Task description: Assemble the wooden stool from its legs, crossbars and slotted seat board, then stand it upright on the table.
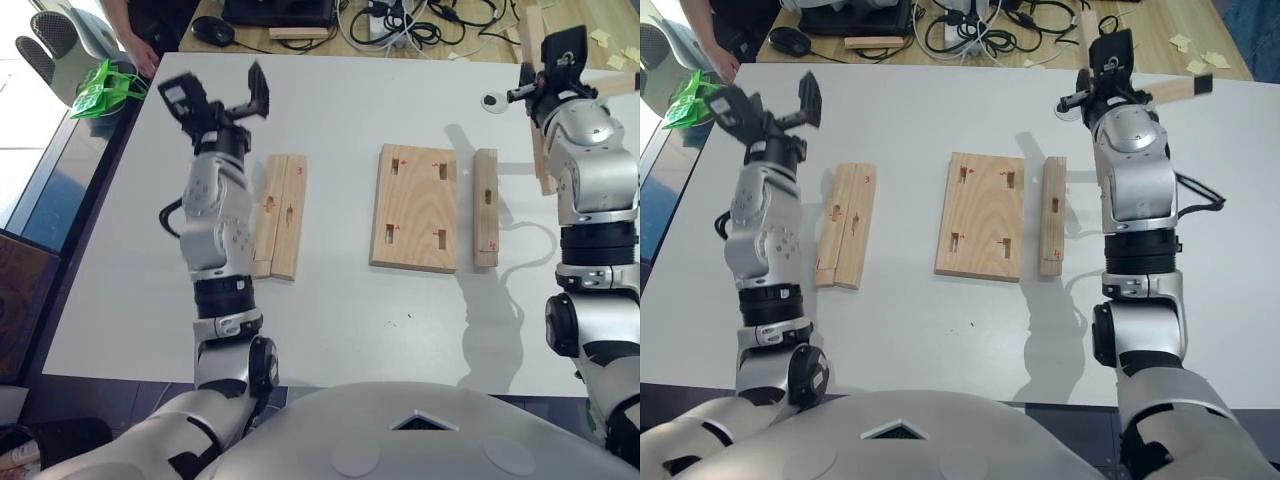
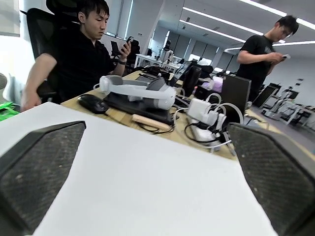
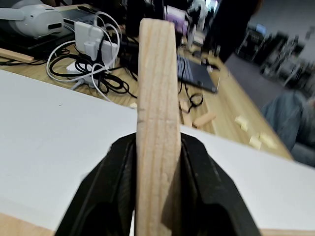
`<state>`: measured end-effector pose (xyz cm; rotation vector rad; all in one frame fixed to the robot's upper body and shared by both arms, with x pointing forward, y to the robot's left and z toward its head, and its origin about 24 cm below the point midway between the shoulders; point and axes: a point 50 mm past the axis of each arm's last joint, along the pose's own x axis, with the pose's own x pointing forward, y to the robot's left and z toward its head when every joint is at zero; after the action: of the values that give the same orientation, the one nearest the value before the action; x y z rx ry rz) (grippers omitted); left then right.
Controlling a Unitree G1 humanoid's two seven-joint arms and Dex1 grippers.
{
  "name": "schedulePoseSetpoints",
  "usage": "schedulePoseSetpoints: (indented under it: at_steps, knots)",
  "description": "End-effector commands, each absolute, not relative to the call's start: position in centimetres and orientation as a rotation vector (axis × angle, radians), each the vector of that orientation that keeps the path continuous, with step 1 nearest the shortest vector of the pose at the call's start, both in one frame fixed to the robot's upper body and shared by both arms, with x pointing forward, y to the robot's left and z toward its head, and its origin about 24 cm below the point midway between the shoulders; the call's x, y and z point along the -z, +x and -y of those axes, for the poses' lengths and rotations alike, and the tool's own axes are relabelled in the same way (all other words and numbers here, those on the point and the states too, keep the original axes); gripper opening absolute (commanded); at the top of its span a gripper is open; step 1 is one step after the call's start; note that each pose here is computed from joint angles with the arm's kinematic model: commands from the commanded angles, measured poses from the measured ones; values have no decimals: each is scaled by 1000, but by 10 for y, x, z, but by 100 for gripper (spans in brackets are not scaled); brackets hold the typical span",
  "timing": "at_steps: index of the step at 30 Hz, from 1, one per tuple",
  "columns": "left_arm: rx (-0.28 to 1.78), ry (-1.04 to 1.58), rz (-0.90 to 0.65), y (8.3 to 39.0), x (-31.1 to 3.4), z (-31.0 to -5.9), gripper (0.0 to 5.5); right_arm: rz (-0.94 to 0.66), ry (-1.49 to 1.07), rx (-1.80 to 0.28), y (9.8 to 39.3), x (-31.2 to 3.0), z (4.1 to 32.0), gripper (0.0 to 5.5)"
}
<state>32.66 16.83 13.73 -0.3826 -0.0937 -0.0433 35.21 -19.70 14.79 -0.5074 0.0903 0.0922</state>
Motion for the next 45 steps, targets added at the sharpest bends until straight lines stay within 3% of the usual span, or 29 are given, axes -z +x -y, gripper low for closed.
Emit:
schedulePoseSetpoints:
  at_steps: [1, 4, 7, 19, 29, 45]
  knots:
    - [244, -518, -50, 333, -151, -122, 540, 45, -748, -273, 345, -147, 178, 102]
    - [459, -697, -184, 330, -160, -70, 540, 110, -915, -415, 338, -139, 163, 102]
    - [524, -870, -266, 325, -165, -44, 540, 178, -992, -472, 337, -138, 152, 102]
    - [534, -993, -313, 324, -174, -19, 540, 357, -1005, -609, 336, -140, 94, 101]
    - [364, -1094, -356, 333, -172, -26, 388, 417, -1019, -647, 331, -136, 78, 101]
    - [314, -1158, -462, 321, -176, -12, 155, 491, -1168, -688, 329, -110, 64, 101]
